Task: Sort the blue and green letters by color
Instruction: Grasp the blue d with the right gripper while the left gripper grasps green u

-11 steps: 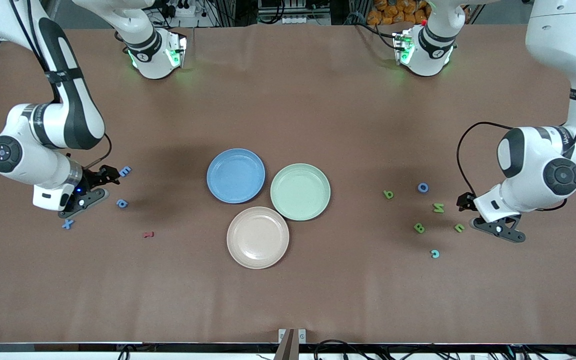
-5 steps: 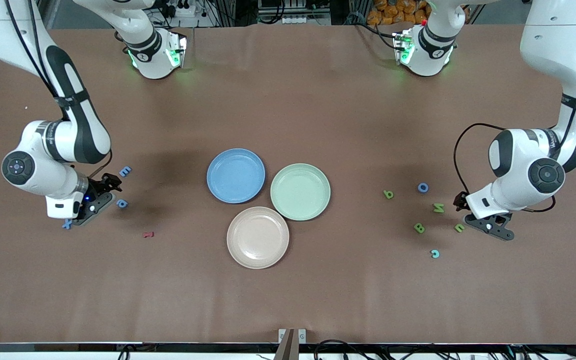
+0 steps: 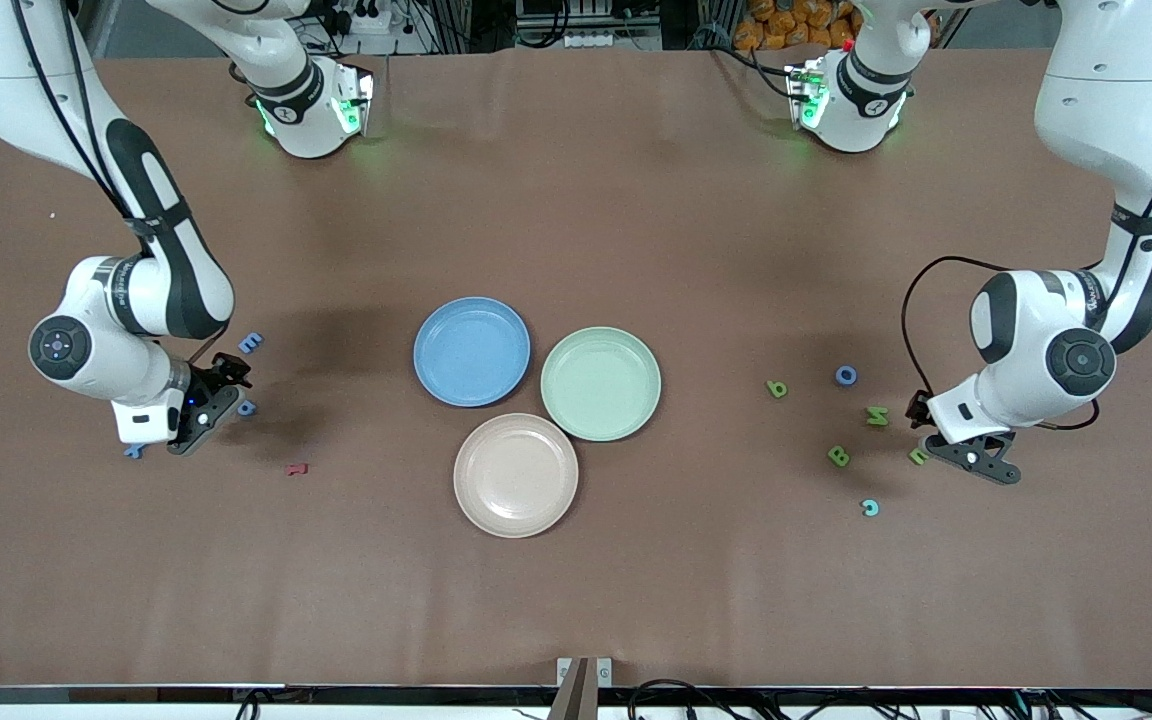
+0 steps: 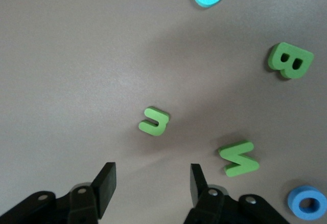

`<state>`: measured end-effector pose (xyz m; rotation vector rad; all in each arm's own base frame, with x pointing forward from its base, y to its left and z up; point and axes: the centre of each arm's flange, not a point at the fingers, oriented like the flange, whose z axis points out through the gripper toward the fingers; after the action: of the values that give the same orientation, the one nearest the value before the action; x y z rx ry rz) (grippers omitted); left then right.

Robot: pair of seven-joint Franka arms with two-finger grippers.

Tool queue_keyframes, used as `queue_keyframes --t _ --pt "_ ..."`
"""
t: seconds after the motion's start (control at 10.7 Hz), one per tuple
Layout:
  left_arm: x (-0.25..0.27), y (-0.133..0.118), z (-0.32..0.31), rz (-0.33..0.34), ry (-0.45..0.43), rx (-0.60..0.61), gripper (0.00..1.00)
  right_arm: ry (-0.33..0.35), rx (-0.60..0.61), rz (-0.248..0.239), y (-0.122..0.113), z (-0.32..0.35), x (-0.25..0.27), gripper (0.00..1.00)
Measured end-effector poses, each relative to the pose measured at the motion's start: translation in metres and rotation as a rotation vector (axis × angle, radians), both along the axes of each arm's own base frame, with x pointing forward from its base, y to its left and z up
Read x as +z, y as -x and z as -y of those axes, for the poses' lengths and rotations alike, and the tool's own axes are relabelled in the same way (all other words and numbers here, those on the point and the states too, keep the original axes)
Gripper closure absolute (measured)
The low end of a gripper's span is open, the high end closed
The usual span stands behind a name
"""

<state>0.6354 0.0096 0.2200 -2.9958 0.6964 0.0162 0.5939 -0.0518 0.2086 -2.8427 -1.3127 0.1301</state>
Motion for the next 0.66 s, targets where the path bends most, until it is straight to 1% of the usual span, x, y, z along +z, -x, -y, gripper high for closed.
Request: queue_keyframes --t 0.38,0.56,0.66 --pt "-0.006 -0.009 -0.016 0.010 0.041 0.015 0.35 -0.013 0.031 0.006 0.009 0.000 -0.016 0.00" --pt "-0.014 -0.012 -0.014 0.005 0.044 0.014 0.36 -0.019 0.082 0.011 0.009 -0.003 -0.019 0.00" --pt "-0.017 -0.013 -0.014 0.005 0.045 0.013 0.37 -0.021 0.122 0.023 0.009 -0.004 -0.023 0.00"
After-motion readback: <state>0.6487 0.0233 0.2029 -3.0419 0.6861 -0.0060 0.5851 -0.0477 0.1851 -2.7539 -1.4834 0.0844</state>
